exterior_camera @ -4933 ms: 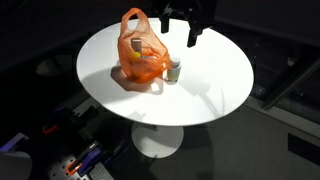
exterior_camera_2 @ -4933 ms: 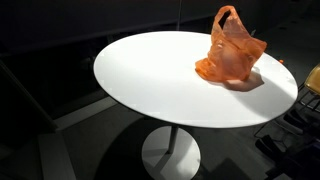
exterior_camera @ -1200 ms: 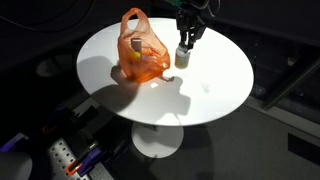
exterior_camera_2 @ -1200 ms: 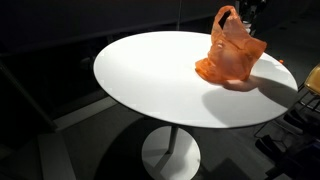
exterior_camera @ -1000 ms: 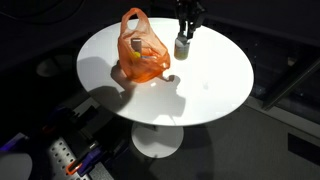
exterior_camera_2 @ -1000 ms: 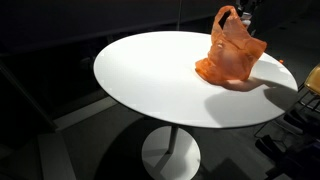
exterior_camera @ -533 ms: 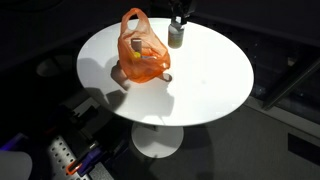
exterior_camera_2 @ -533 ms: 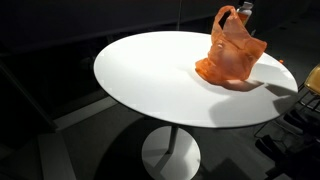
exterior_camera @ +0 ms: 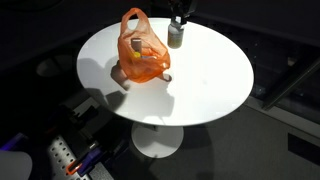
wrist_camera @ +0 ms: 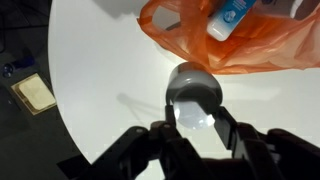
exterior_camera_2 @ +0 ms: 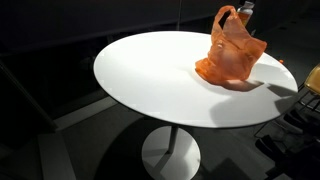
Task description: Put the white container in the orange plastic bag.
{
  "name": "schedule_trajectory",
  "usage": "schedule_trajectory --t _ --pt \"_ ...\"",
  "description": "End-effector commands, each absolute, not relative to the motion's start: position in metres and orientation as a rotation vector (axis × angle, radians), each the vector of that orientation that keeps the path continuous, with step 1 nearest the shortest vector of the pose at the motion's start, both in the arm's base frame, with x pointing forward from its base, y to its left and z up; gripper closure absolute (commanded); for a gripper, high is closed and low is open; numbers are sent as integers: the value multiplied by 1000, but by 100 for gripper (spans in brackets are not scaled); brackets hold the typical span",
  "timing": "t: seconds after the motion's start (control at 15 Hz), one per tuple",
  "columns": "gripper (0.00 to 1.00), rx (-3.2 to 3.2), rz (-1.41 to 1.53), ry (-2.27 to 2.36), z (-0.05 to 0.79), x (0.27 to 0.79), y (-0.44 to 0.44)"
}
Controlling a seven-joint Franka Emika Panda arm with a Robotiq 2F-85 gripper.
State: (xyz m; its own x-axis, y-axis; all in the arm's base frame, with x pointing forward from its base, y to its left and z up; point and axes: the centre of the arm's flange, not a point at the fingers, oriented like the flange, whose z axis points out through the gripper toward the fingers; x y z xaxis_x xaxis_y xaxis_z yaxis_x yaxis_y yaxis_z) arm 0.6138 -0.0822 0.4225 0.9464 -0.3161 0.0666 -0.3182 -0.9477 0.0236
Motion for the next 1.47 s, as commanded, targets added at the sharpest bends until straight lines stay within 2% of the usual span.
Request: schedule_trajectory --t 0.0,0.67,1.4 --pt "81 3069 119 -450 422 614 -70" --pt "81 3094 61 -256 402 605 -15" --pt "81 3088 -104 -154 361 577 0"
